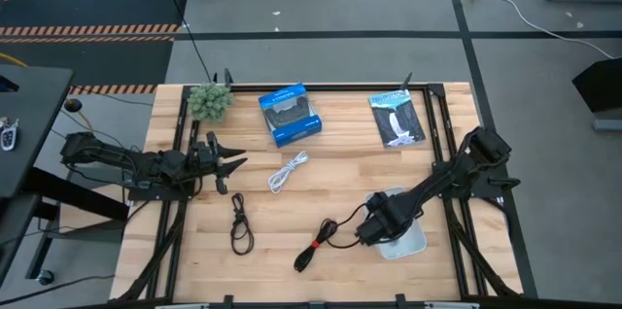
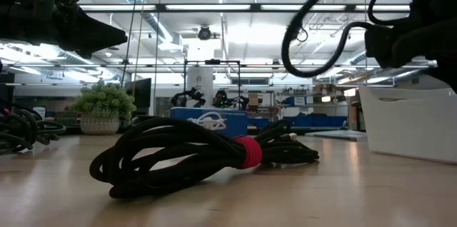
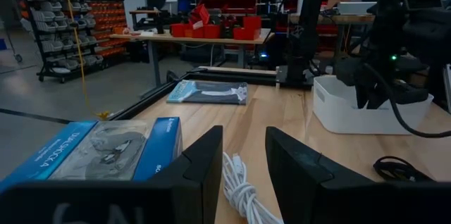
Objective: Pick and place USB-C Cables
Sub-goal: Put the right black charger cable into the white bin
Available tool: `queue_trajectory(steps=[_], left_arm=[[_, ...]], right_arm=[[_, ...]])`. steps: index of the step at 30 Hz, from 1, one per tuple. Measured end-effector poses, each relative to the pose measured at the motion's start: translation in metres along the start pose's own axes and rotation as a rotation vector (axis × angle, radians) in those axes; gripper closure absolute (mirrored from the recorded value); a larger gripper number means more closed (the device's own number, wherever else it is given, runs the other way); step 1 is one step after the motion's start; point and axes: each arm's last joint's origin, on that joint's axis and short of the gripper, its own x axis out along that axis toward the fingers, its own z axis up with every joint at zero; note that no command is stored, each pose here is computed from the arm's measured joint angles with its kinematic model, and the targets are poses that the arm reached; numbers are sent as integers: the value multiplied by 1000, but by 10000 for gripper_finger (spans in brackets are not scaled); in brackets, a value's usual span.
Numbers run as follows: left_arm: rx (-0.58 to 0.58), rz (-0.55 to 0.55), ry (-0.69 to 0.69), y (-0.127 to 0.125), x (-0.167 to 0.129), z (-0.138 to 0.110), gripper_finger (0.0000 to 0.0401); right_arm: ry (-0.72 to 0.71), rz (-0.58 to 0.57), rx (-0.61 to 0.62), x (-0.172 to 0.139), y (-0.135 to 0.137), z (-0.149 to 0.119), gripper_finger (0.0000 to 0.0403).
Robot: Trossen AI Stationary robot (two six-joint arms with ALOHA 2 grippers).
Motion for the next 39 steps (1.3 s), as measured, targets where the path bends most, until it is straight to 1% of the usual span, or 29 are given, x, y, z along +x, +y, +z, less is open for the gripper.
queue_trajectory(steps=[3, 8, 14, 19, 22, 31, 39], left_arm=[[0, 0, 0, 0, 0, 0, 284], [0, 0, 0, 0, 0, 0, 284], [0, 0, 0, 0, 0, 0, 284], [0, 0, 0, 0, 0, 0, 284], [0, 0, 0, 0, 0, 0, 284], [0, 0, 0, 0, 0, 0, 284], [0, 0, -1, 0, 0, 0, 284]], right_arm=[[-3, 29, 4, -13, 1, 3, 286], [-6, 39, -11, -39, 1, 7, 286], [-4, 13, -45, -71, 0, 14, 286], [-35, 27, -71, -99, 1, 19, 286], [-75, 59, -95, -117, 3, 22, 286], [-213, 210, -165, -162, 9, 29, 286], [-252, 319, -219, -188, 11, 37, 286]])
